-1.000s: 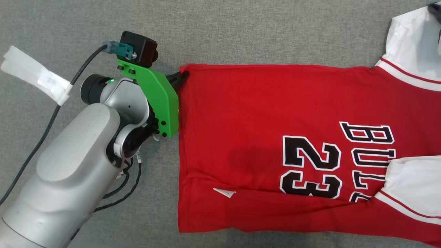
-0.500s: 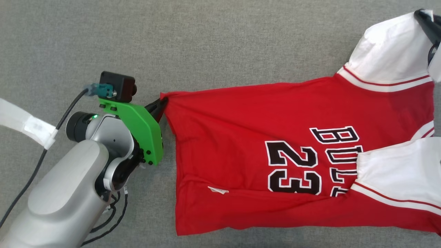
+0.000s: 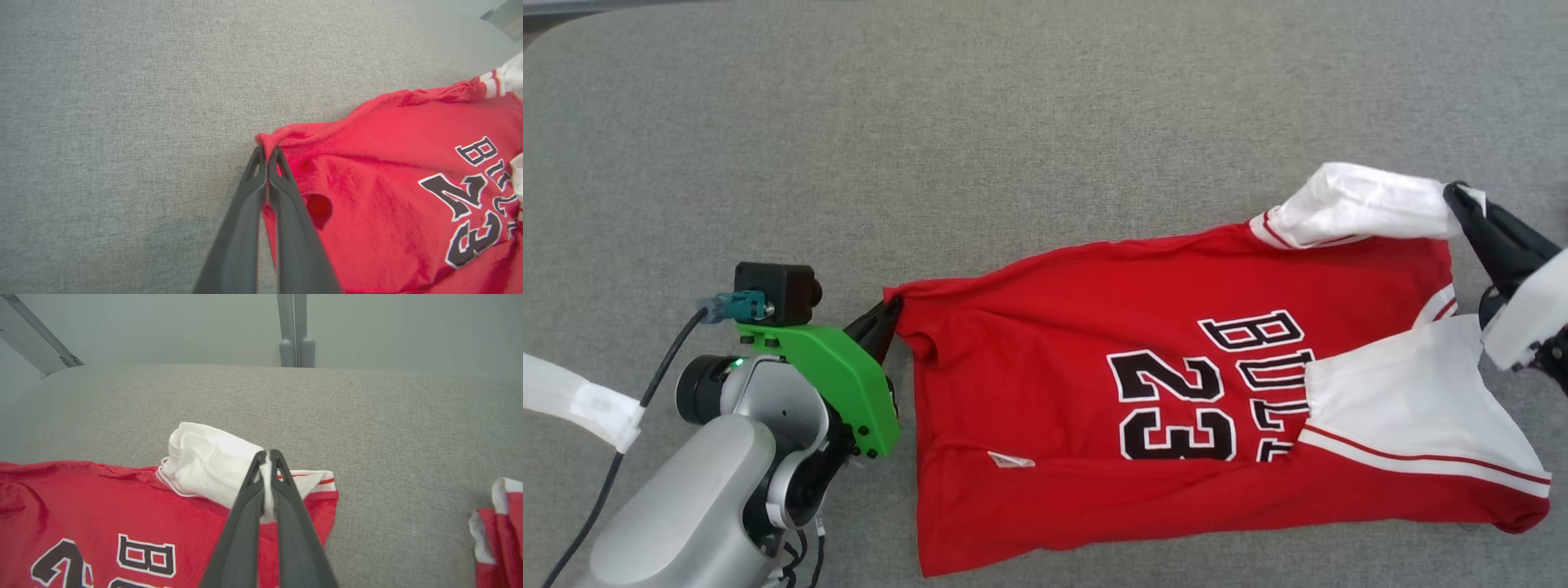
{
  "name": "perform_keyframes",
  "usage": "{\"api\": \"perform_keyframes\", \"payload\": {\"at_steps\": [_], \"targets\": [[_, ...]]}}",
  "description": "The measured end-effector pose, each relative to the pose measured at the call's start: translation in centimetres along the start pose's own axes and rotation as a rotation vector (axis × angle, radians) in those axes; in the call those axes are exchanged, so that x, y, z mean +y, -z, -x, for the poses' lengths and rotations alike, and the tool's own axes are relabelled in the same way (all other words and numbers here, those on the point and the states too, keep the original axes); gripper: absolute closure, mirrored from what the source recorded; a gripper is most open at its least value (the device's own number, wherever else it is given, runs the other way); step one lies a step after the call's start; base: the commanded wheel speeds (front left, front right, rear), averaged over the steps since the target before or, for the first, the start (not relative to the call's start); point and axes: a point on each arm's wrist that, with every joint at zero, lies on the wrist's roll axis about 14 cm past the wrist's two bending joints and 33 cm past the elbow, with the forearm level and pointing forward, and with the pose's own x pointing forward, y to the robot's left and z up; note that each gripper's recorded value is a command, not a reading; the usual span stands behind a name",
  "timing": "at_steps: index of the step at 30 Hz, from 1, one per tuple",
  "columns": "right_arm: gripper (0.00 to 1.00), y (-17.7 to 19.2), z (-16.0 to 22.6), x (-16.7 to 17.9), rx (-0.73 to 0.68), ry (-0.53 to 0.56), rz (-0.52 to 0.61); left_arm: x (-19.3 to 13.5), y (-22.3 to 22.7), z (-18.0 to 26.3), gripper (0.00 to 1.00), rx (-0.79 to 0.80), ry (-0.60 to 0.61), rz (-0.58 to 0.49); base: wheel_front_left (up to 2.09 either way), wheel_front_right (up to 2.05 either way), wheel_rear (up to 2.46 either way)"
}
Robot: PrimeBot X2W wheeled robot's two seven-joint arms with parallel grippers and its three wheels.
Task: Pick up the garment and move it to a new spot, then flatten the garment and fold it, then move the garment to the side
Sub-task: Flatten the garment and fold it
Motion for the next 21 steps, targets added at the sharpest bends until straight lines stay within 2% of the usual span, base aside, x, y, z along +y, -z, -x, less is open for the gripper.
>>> {"api": "perform_keyframes", "payload": {"at_steps": [6, 16, 21], "targets": [[1.0, 1.8, 3.6, -0.1, -0.011, 0.03, -0.039, -0.7, 0.0, 0.0, 1.0, -0.023, 0.013, -0.003, 0.0, 0.0, 0.0], [1.0, 3.8, 7.6, 2.8, -0.027, 0.016, -0.134, -1.1, -0.1, 0.9, 1.0, -0.068, 0.015, 0.009, 0.0, 0.0, 0.0], [1.0, 4.5, 8.6, 2.6, -0.004, 0.044, -0.135, -1.3, 2.3, 1.9, 1.0, -0.01, 0.023, 0.017, 0.0, 0.0, 0.0]]}}
